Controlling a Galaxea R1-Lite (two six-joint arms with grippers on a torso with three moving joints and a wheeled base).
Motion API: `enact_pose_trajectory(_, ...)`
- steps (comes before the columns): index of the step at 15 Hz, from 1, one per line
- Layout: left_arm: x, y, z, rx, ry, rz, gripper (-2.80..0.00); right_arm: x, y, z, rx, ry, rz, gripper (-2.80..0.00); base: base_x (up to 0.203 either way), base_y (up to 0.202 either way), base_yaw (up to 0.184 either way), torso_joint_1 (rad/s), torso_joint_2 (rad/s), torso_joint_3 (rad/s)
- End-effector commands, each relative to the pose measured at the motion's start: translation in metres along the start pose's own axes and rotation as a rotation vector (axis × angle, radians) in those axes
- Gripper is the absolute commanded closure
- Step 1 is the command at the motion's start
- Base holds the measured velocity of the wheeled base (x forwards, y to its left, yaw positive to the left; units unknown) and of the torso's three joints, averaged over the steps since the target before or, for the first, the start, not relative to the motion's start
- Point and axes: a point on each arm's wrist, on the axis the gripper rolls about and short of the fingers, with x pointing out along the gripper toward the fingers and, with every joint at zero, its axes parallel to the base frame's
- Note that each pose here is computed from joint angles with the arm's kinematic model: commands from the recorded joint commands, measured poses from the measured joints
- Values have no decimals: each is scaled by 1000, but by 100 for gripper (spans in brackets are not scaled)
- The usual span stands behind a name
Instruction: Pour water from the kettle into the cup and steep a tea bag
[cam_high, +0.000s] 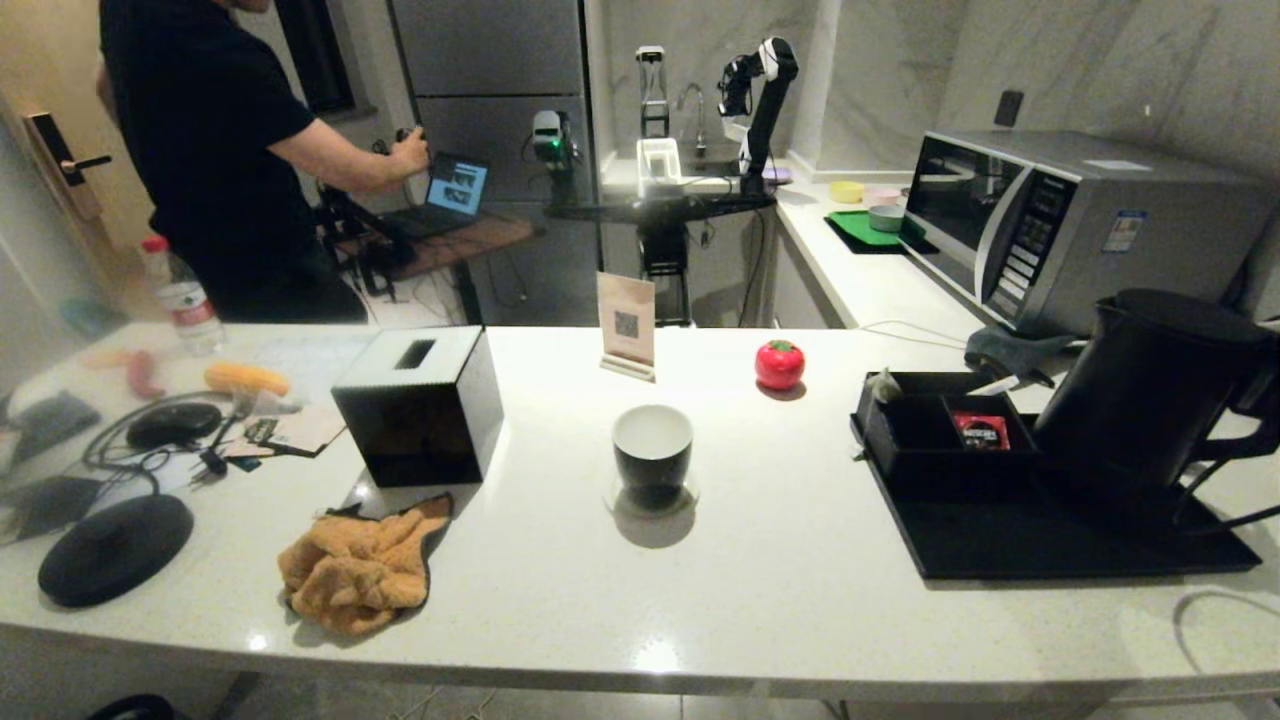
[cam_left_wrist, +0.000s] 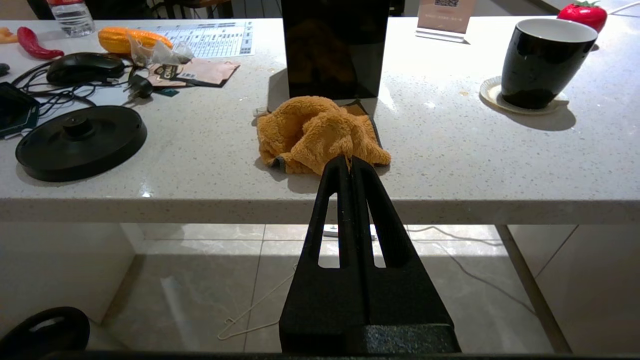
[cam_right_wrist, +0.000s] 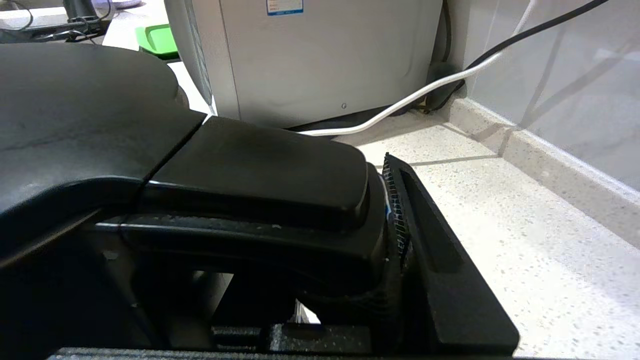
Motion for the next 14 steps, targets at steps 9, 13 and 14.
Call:
enact_pose_trajectory(9,0,0,0,-1,0,0,0,-18,10,42,0,-28,20,0,0,0,0,0,0,0)
enact_pose_trajectory(13,0,0,0,-1,0,0,0,-33,13,54,1,-21,27,0,0,0,0,0,0,0)
enact_pose_trajectory(14,0,0,0,-1,0,0,0,-37,17,58,3,-18,38,0,0,0,0,0,0,0)
